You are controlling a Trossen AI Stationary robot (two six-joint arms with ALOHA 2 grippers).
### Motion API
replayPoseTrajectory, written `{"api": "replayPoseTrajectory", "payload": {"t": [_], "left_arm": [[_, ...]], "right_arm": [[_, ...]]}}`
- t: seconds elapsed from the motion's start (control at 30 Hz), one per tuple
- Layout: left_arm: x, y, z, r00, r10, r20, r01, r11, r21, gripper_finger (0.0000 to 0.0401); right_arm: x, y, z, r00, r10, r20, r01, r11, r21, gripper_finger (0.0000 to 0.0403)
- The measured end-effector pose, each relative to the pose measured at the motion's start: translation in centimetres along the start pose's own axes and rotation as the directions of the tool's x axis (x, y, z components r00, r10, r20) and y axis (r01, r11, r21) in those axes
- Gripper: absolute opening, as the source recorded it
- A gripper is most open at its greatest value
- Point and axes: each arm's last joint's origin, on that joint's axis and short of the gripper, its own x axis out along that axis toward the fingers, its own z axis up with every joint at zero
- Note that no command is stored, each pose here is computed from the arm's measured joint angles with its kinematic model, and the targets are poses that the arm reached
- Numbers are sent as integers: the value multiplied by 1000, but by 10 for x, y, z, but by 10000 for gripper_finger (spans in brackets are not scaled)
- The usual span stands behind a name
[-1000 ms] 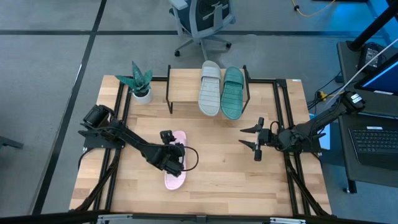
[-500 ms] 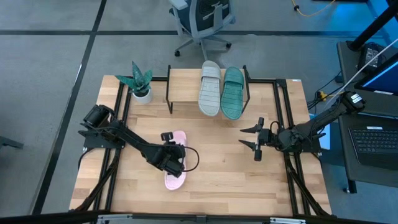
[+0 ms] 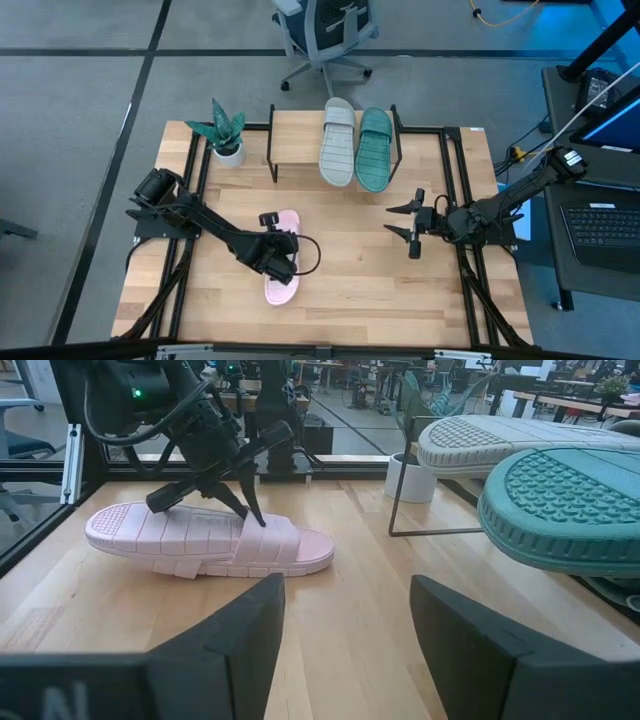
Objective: Pick and place slides into the shelf
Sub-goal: Put the pair of pink slides on the shelf
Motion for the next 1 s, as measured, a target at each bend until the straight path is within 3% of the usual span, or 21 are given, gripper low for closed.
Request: {"api": "replayPoseTrajectory", "payload": {"t": [0.17,0.43,1.0], "left_arm": [[-7,3,1,1000,-28,8,28,1000,-9,4],[-42,27,7,989,-98,113,106,992,-67,3],[-100,77,6,928,-243,281,262,964,-31,3]], "right_arm": [[0,0,0,1000,0,0,0,1000,0,218],[0,0,0,1000,0,0,0,1000,0,218],[0,0,0,1000,0,0,0,1000,1,218]]}}
